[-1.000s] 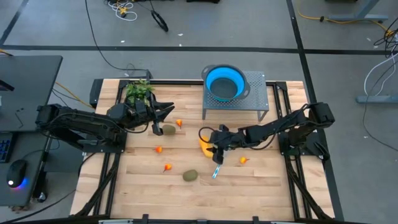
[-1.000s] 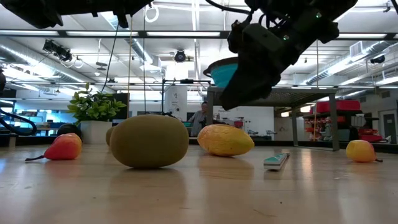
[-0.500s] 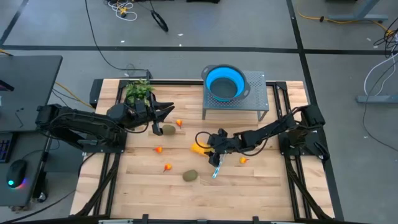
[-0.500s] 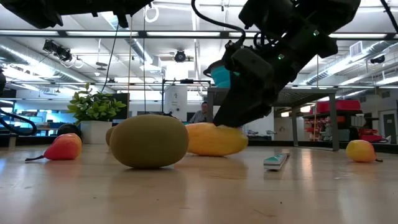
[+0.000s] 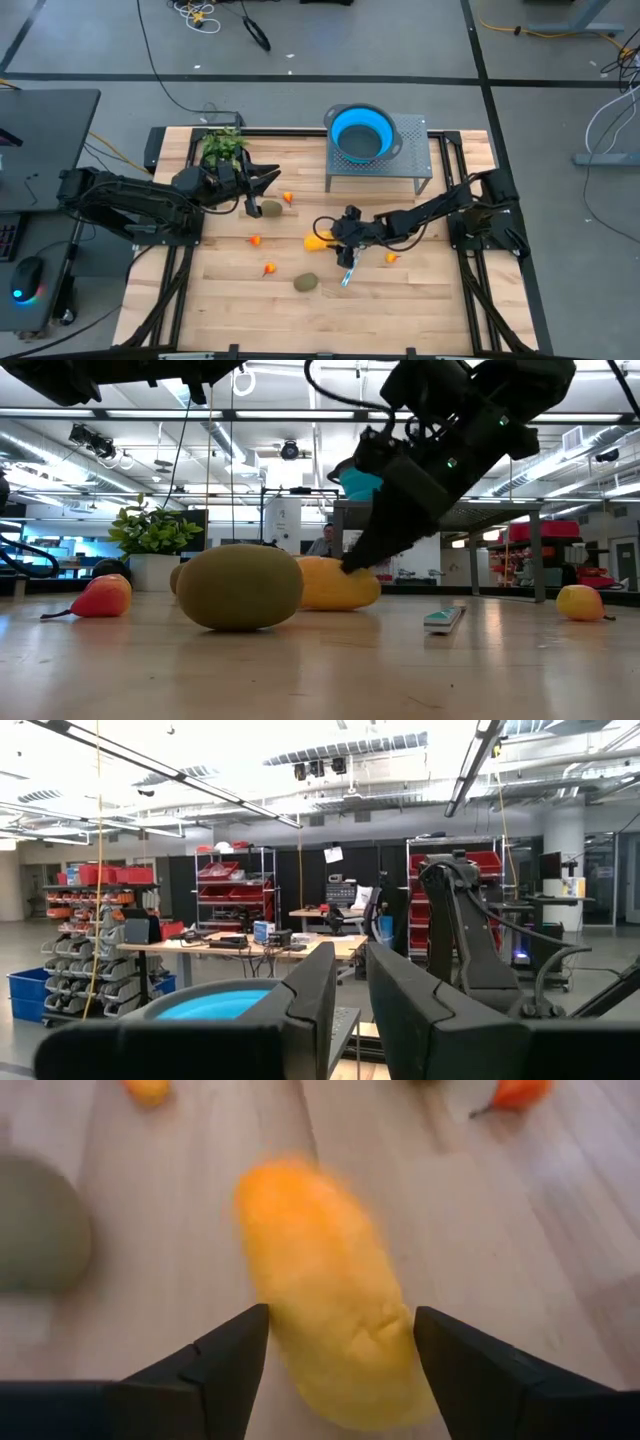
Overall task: Pick & Place Fruit
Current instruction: Put the mango into the blue strainer bowl on the shelf
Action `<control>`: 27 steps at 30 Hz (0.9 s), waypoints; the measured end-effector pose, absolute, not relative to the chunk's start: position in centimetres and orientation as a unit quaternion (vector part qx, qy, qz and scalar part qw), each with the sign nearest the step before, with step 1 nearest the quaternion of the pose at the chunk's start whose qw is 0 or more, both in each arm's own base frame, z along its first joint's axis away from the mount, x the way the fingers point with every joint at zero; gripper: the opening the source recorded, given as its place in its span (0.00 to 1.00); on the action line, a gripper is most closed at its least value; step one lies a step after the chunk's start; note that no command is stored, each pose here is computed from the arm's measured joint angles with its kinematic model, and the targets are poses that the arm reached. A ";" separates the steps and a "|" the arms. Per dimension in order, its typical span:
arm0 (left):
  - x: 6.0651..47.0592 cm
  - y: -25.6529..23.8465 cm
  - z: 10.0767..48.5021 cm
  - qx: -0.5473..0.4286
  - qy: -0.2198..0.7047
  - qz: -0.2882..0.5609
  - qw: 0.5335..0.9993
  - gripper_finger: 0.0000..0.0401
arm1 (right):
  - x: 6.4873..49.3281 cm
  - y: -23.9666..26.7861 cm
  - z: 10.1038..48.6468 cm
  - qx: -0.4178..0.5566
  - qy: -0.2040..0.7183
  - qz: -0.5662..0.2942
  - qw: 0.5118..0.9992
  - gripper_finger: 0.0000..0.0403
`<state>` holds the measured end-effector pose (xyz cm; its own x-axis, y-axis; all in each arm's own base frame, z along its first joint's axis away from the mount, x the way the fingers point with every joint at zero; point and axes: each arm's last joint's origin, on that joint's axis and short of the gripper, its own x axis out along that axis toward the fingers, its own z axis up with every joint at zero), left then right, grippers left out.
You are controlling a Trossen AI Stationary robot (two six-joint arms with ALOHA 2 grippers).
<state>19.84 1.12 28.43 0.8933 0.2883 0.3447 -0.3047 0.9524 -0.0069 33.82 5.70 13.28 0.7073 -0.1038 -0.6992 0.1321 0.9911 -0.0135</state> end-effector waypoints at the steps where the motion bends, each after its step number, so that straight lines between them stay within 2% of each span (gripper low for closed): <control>1: 19.8 1.1 28.4 0.024 -0.174 0.152 0.973 0.18 | 33.7 5.7 13.1 0.008 0.382 -0.059 0.922 0.64; 7: 19.8 1.1 28.4 0.025 -0.173 0.153 0.973 0.18 | 33.9 5.7 13.3 -0.046 0.373 -0.037 0.926 0.65; 17: 19.8 1.1 28.4 0.027 -0.173 0.153 0.973 0.18 | 34.7 5.3 13.7 -0.029 0.332 -0.036 0.942 0.69; 20: 19.8 1.1 28.4 0.026 -0.173 0.153 0.973 0.18 | 35.1 5.3 13.0 -0.016 0.330 -0.012 0.944 0.71; 27: 19.8 1.1 28.4 0.026 -0.173 0.153 0.973 0.18 | 35.2 5.3 11.2 -0.018 0.351 -0.016 0.936 0.74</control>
<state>19.84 1.13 28.43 0.8931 0.2888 0.3449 -0.3071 0.9517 -0.0017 35.22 5.34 11.21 0.7530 -0.0423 -0.6567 0.0165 0.9988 -0.0453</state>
